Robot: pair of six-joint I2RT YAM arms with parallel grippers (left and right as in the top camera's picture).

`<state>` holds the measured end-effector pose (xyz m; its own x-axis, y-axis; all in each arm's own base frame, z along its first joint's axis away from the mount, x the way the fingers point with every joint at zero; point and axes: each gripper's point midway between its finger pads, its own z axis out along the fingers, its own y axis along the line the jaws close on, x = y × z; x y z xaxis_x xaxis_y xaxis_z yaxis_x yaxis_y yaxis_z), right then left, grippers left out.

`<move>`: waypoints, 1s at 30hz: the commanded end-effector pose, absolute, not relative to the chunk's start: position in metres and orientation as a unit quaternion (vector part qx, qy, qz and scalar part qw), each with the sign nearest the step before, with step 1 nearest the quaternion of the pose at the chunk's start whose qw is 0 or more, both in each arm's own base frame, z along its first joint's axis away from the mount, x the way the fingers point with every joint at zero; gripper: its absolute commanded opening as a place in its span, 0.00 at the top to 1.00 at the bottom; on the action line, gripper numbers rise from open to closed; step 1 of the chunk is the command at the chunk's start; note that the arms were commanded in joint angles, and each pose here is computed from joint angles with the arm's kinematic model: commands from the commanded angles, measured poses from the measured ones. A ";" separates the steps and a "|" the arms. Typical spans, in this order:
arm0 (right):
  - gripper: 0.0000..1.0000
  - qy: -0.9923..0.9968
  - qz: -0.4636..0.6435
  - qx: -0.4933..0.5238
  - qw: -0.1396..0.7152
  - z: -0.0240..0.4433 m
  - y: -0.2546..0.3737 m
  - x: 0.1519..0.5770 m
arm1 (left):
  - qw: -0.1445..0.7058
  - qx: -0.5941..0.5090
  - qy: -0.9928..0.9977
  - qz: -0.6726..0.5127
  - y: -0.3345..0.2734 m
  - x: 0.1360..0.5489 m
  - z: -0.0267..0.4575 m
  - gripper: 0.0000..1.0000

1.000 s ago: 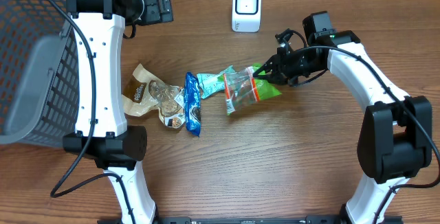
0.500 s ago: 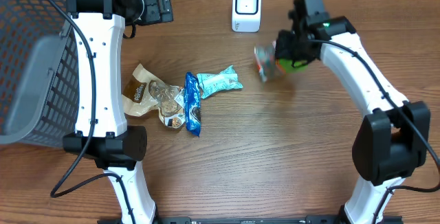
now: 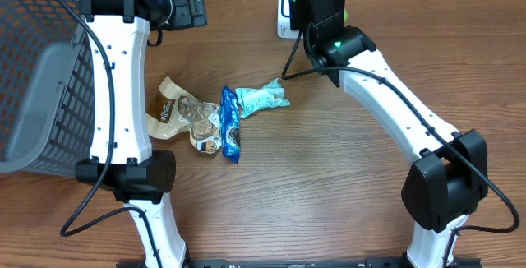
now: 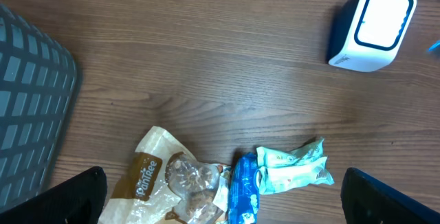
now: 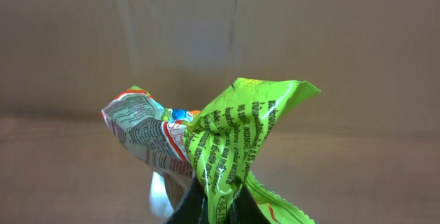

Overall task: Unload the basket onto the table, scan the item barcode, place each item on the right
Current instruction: 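Lift the green bag and carry it toward the white scanner, then hold the green bag in front of the scanner window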

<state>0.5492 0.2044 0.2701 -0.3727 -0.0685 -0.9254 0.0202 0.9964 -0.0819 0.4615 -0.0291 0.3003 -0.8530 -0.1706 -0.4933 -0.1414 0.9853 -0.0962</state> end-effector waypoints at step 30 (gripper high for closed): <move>0.96 0.703 -0.273 -0.232 0.614 0.266 0.231 0.600 | 0.265 -0.081 0.961 -0.025 -0.028 0.462 0.304 0.00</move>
